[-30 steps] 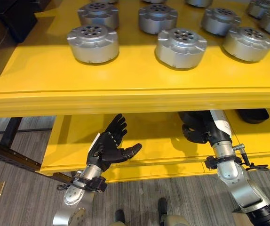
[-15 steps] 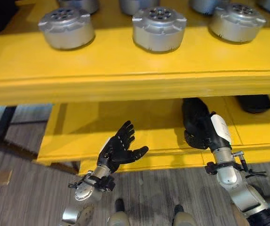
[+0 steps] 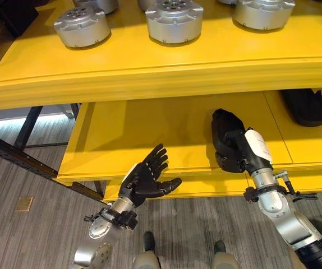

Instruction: Move parts from the plastic box to the shelf.

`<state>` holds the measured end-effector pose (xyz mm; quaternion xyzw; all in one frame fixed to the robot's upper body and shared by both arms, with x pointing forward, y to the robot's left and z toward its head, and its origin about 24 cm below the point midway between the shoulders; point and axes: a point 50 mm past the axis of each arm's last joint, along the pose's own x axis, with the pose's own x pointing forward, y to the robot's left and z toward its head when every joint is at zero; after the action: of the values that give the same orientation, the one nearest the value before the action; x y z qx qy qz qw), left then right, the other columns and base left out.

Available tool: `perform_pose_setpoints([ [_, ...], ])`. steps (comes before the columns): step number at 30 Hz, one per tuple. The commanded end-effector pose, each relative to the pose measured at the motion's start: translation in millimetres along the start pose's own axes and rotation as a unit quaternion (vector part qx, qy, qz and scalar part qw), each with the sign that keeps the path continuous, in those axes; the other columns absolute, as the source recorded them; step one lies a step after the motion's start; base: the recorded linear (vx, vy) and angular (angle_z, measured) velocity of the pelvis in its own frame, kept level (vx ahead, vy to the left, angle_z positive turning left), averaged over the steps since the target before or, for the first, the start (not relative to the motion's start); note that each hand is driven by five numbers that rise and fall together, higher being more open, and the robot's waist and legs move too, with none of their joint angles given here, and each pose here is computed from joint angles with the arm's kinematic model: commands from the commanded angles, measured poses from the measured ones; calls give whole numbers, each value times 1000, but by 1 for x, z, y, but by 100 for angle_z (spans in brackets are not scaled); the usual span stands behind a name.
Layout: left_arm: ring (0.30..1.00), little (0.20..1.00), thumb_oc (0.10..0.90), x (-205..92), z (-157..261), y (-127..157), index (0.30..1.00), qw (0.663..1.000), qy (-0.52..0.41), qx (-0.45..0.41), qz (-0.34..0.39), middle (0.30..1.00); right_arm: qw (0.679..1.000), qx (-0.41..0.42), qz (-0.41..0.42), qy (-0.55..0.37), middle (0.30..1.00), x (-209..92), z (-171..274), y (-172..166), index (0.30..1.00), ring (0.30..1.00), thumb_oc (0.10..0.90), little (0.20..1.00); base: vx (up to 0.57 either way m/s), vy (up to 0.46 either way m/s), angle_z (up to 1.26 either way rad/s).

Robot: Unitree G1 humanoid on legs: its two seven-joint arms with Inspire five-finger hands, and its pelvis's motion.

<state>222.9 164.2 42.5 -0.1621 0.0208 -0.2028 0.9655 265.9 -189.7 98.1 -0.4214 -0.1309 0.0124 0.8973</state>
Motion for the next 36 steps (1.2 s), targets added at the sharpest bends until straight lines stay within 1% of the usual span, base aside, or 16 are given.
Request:
perform_pose_setpoints([
  [1,1000,1000,900,9,40,-12,1000,994,-92,11,-54,1000,985,-14,-94,-145,300,30,56,-36,300,300,400,300,0,0,0],
  [2,1000,1000,900,9,40,-12,1000,994,-92,11,-54,1000,985,-14,-94,-145,300,30,56,-36,300,300,400,300,-55,-98,1],
  [3,1000,1000,900,9,37,-11,1000,995,-80,-18,-54,1000,982,-19,-106,-155,300,30,59,-37,300,300,400,300,-75,-141,3],
  [5,1000,1000,900,11,40,-15,1000,994,-86,-11,-64,1000,984,-23,-103,-145,300,30,57,-37,300,300,400,300,-97,-255,1],
  [7,1000,1000,900,10,39,-16,1000,995,-86,-12,-59,1000,985,-16,-102,-137,300,31,54,-35,300,300,400,300,-27,-151,3],
  [9,1000,1000,900,7,37,-16,1000,994,-87,-38,-52,1000,986,-15,-104,-133,300,27,50,-37,300,300,400,300,-27,-107,16],
  [11,1000,1000,900,6,38,-19,1000,992,-95,-30,-73,1000,987,-20,-104,-125,300,22,46,-38,300,300,400,300,-164,0,22],
  [13,1000,1000,900,7,44,-21,1000,990,-114,-14,-79,1000,984,-23,-105,-143,300,21,46,-39,300,300,400,300,-195,122,12],
  [15,1000,1000,900,9,46,-20,1000,990,-112,-10,-81,1000,982,-24,-112,-151,300,19,46,-39,300,300,400,300,-56,165,-16],
  [21,1000,1000,900,5,33,-13,1000,995,-69,-10,-73,1000,984,-17,-112,-139,300,26,44,-30,300,300,400,300,78,55,5],
  [22,1000,1000,900,2,30,-13,1000,995,-64,-21,-68,1000,985,-7,-105,-138,300,27,43,-31,300,300,400,300,73,-3,4],
  [29,1000,1000,900,-1,23,-14,1000,997,-38,-23,-66,1000,987,-16,-104,-120,300,37,39,-40,300,300,400,300,61,-48,10],
  [36,1000,1000,900,3,25,-14,1000,997,-14,-4,-81,1000,985,-32,-133,-108,300,54,42,-55,300,300,400,300,-3,-142,4],
])
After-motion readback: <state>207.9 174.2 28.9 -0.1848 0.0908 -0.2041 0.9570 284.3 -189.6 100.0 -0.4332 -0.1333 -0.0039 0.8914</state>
